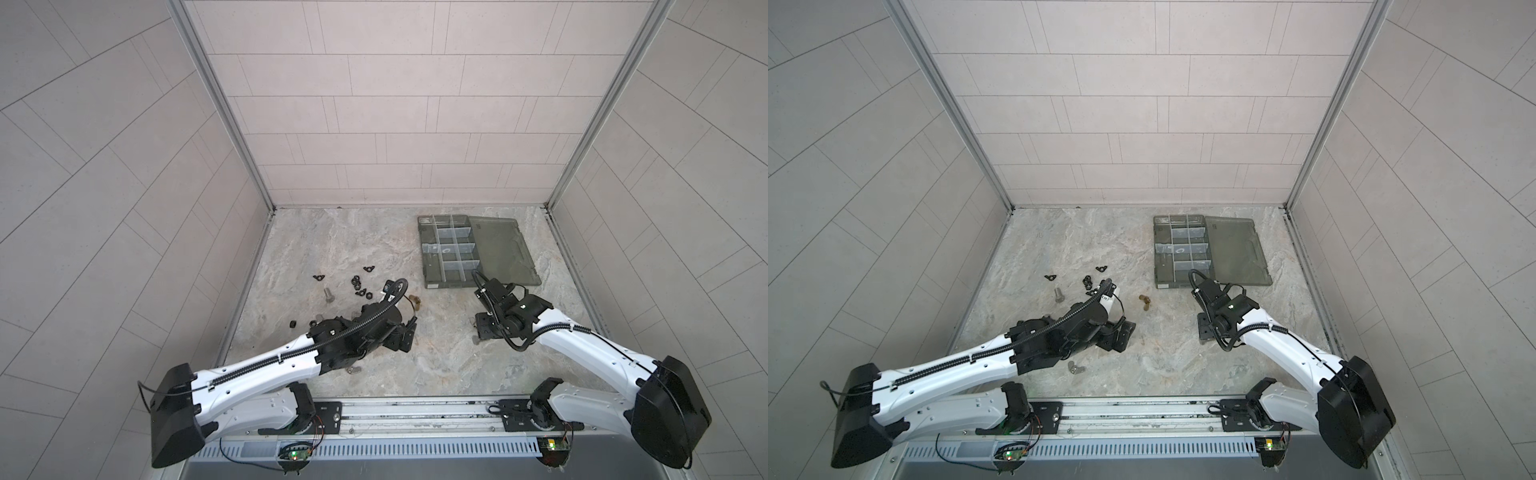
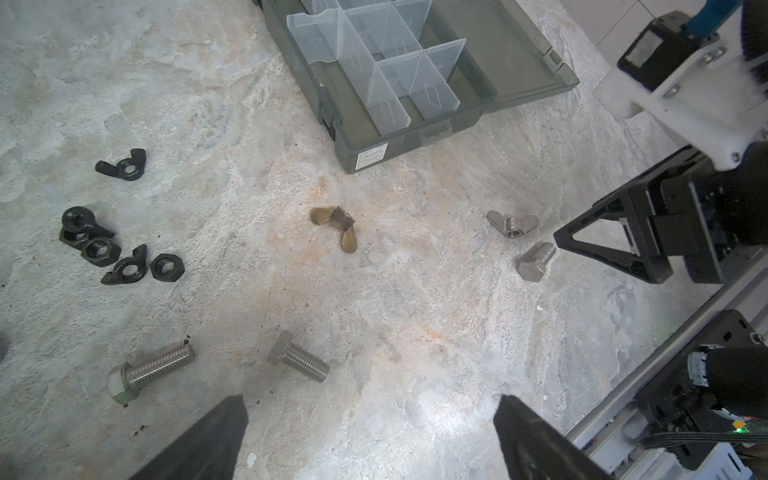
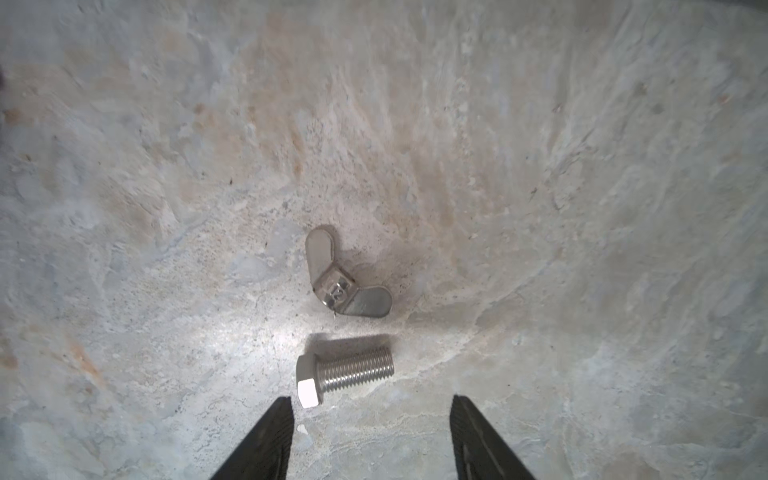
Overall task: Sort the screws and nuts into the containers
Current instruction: 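Lower the right gripper onto a silver hex bolt and grasp it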
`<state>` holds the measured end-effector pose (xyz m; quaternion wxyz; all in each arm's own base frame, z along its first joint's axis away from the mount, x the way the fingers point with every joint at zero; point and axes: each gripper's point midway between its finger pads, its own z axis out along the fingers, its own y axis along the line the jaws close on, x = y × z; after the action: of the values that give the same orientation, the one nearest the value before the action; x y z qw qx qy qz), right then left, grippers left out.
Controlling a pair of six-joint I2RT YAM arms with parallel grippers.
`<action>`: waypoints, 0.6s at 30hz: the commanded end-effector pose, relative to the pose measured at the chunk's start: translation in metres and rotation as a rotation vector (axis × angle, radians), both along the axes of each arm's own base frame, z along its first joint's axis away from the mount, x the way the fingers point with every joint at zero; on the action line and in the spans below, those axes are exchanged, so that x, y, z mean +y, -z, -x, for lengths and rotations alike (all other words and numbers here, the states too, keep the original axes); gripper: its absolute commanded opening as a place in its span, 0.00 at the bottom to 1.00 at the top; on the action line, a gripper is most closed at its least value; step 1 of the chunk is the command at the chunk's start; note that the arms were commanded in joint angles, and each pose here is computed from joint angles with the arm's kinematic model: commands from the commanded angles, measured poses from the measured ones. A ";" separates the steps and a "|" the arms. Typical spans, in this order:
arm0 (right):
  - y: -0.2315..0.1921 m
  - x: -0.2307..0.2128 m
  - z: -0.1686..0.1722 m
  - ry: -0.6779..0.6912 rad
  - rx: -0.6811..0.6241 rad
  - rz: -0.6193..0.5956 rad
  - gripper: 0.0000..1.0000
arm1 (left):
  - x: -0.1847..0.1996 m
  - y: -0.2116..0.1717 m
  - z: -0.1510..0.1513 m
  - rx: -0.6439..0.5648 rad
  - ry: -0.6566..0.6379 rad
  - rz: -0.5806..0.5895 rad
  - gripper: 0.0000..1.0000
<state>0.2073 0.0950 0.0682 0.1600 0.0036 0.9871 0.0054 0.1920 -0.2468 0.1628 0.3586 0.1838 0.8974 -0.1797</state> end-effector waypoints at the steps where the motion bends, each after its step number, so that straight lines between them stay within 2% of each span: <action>1: 0.009 0.003 0.010 0.039 0.030 -0.049 0.62 | 0.005 -0.010 0.000 -0.017 -0.012 -0.009 1.00; 8: 0.023 0.010 0.013 0.024 0.063 -0.077 0.63 | 0.015 -0.023 0.001 -0.045 -0.012 -0.032 1.00; 12: 0.028 0.013 0.012 0.008 0.074 -0.082 0.69 | 0.017 -0.020 0.001 -0.046 -0.017 -0.042 1.00; 18: 0.036 0.015 0.010 -0.003 0.096 -0.066 0.69 | 0.021 -0.013 0.001 -0.043 -0.025 -0.066 1.00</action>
<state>0.1974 0.1102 0.0371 0.1197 0.0076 0.9918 0.0440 0.1915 -0.2311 0.1755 0.3700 0.1831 0.8972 -0.1568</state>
